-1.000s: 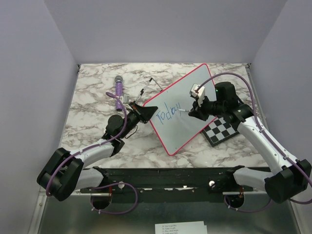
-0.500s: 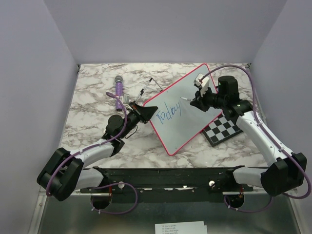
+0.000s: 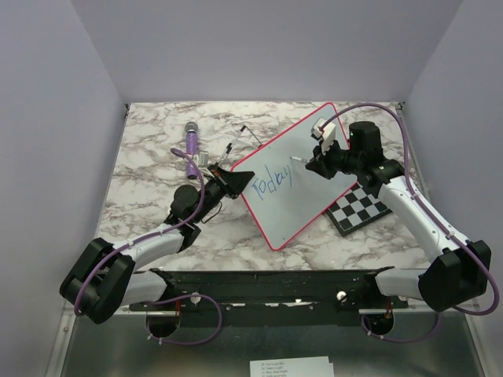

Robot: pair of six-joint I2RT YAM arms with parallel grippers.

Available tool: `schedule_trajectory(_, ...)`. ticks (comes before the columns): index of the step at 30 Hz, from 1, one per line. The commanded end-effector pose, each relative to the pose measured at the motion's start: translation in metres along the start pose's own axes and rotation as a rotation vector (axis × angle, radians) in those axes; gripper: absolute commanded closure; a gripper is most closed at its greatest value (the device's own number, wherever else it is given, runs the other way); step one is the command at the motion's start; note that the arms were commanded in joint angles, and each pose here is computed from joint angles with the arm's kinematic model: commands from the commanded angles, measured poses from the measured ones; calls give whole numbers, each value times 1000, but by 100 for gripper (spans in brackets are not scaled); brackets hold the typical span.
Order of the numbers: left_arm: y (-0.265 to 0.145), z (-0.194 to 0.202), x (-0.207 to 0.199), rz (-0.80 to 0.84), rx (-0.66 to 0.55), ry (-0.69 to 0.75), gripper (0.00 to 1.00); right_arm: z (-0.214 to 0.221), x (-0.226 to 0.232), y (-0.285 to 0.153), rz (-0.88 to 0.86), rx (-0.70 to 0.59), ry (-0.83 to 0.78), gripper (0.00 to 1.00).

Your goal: Write a sentence on the whiteboard

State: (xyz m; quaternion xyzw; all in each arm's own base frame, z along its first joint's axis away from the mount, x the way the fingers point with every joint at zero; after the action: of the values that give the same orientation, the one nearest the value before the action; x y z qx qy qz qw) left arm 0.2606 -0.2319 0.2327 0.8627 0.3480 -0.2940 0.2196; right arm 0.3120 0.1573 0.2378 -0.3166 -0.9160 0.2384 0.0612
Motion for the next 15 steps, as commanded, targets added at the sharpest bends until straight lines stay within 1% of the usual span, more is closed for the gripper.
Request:
schedule_trajectory(1,2,-32,-37,174,-120,13,100,1,3,-5,-5,2,-7,100)
schedule_trajectory(9,2,-32,-38,177,-122,9,100,-14,10,-24,1,-51,-26,99)
schedule_trajectory(15,1,-32,-39,180,-123,9,100,-5,-2,-19,49,-22,4,99)
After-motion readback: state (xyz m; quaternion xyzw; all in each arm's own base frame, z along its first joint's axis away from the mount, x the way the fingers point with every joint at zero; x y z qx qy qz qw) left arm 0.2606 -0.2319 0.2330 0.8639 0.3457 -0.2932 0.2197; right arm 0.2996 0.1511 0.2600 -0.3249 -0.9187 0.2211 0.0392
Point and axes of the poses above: each gripper's point midway between its finger pads, its own y axis out along the fingers, its own x axis along the line the jaws close on, z = x × y, the point moved 4 cm from there along -y, back along the fingers, and after that the axes turned 4 degrees about y, right-handed, at the moved point
